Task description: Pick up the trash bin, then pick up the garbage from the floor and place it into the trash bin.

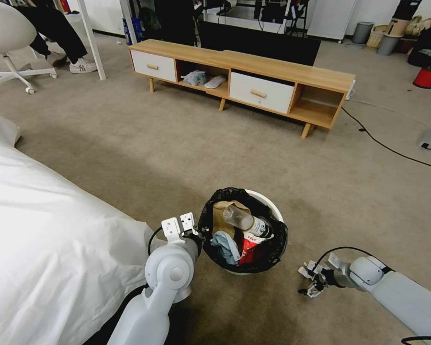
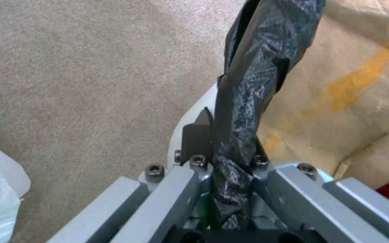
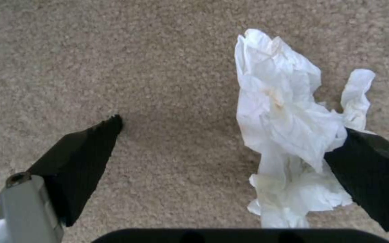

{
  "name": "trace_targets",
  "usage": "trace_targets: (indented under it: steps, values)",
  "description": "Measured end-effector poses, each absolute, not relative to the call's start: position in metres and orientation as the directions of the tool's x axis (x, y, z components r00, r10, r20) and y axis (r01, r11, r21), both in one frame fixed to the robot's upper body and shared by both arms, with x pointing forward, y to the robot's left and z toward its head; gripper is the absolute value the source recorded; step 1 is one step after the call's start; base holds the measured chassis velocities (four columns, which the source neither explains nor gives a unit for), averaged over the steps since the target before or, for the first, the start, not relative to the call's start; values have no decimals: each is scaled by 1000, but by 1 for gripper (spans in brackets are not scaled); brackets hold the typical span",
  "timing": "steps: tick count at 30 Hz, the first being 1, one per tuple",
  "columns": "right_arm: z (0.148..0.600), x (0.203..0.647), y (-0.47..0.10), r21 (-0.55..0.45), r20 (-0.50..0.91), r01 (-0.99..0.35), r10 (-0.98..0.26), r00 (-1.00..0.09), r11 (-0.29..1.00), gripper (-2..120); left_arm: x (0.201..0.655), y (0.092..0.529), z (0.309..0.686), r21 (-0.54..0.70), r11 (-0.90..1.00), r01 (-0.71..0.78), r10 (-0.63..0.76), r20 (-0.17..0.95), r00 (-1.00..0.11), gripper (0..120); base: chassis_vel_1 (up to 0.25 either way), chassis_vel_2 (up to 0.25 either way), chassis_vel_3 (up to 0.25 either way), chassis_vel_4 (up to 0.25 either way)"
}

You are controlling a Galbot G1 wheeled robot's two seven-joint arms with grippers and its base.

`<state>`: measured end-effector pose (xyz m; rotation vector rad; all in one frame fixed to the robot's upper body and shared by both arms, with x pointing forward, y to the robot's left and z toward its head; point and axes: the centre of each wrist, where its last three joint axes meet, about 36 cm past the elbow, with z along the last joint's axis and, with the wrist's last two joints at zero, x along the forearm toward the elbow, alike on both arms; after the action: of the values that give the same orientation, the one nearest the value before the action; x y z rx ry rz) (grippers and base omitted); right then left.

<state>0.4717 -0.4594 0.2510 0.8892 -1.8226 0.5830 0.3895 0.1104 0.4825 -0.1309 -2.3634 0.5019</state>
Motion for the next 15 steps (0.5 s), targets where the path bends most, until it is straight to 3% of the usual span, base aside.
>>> trace_targets:
  steps: [15]
  values:
    - [252, 473, -463, -23, 918, -778, -294, -265, 628, 96, 390, 109, 482, -388, 921, -43, 229, 627, -745, 1, 0, 0, 0, 0]
